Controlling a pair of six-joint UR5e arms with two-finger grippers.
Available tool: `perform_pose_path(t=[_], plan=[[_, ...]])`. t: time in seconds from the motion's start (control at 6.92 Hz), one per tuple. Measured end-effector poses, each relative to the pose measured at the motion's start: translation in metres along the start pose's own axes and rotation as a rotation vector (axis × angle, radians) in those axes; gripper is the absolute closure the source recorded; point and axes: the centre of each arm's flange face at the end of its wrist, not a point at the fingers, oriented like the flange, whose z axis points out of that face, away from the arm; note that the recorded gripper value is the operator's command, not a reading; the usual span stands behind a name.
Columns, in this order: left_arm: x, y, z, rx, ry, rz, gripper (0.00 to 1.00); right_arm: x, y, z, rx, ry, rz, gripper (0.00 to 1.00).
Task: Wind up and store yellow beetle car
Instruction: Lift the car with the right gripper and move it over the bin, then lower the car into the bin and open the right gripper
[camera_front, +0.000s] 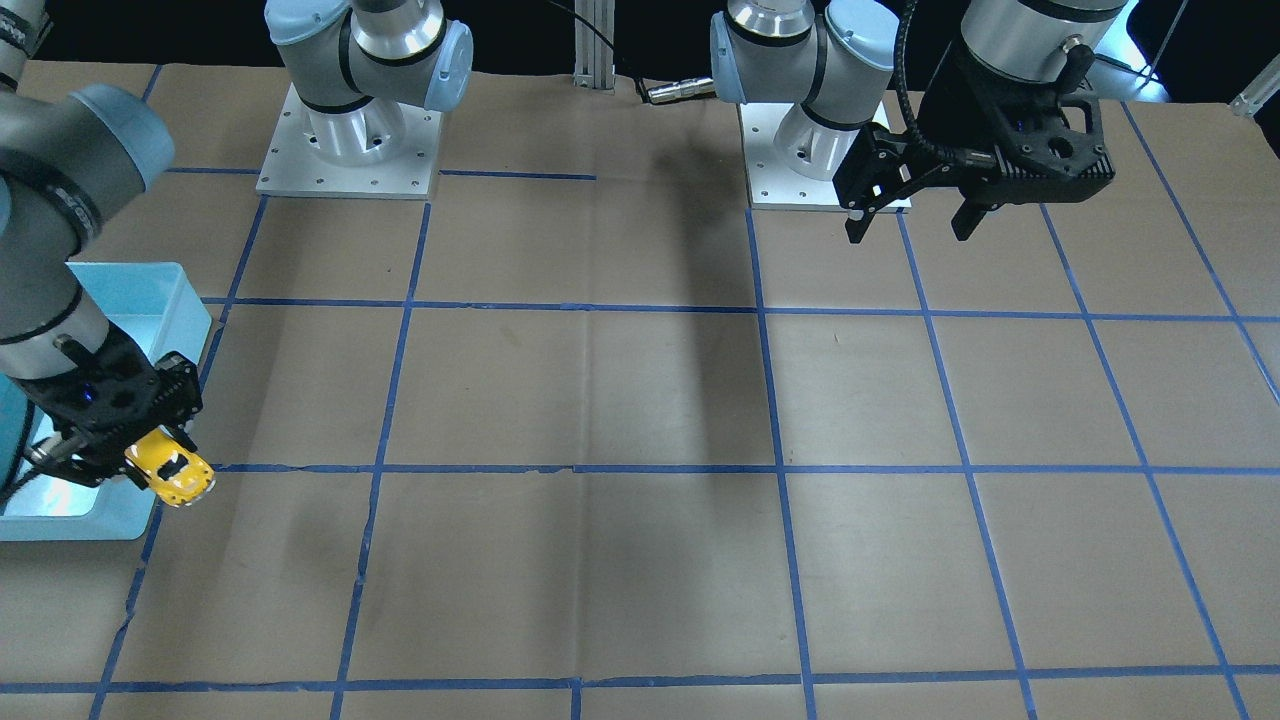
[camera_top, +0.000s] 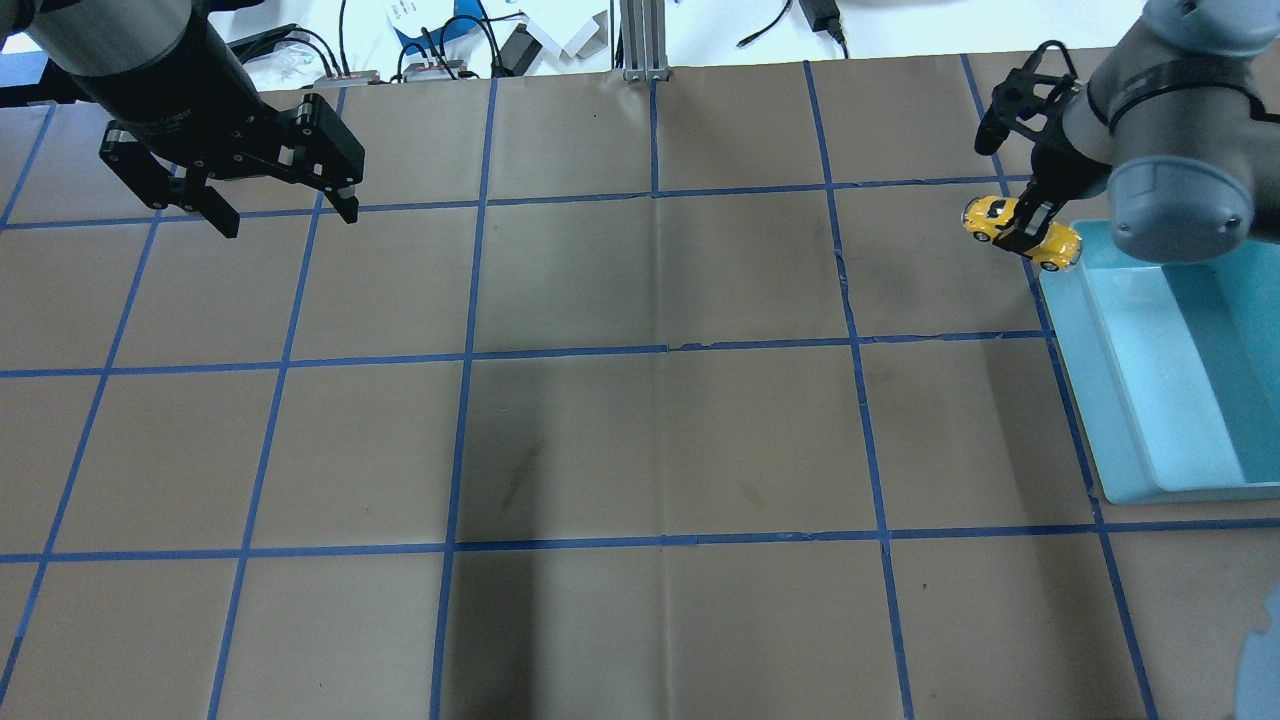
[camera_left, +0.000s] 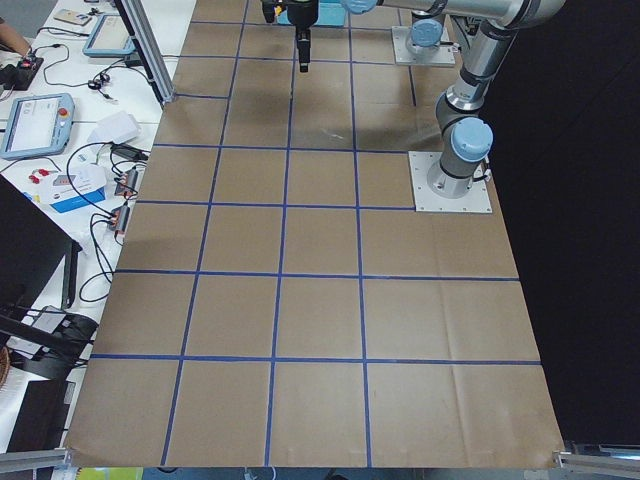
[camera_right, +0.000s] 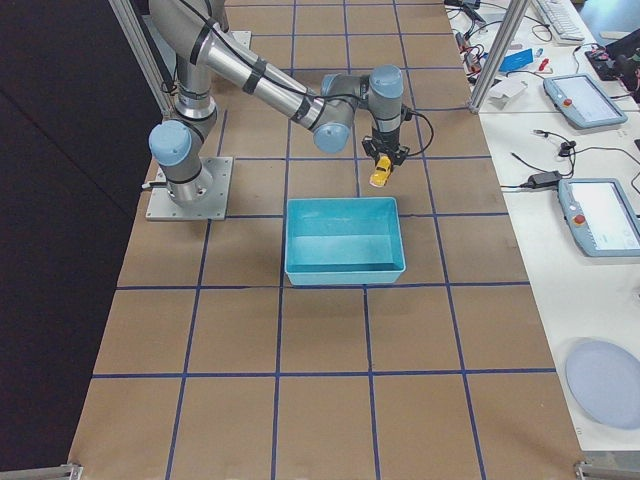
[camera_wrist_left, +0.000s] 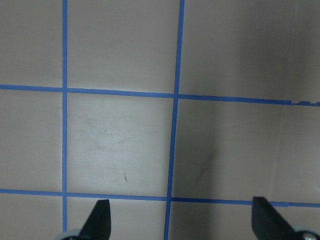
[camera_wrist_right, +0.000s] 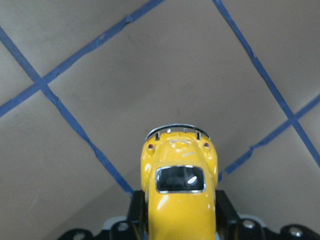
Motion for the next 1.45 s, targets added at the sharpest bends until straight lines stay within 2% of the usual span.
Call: perform_pose_path(t=[0.29,0.43,0.58,0.72,1.01,1.3,1.45], plan=[[0.000,0.000,0.000,0.000,0.000,0.000,0.00,0.014,0.036,-0.025,-0.078,0.062,0.075,0.99],[0.000,0.000,0.000,0.000,0.000,0.000,0.00,0.022,0.055,-0.026,-0.095,0.068,0.168,1.00],[0.000,0.000,0.000,0.000,0.000,0.000,0.00,0.036,0.088,-0.019,-0.099,0.055,0.329,1.00],[0.000,0.000,0.000,0.000,-0.001,0.000,0.00,0.046,0.122,-0.008,-0.091,0.027,0.452,1.00],[0.000,0.000,0.000,-0.001,0.000,0.000,0.00,0.045,0.181,0.027,-0.099,-0.047,0.644,1.00],[0.000,0.000,0.000,-0.001,-0.001,0.001,0.00,0.040,0.203,0.062,-0.111,-0.095,0.855,0.98],[-0.001,0.000,0.000,-0.001,-0.001,0.001,0.00,0.041,0.207,0.078,-0.125,-0.104,0.921,0.95]])
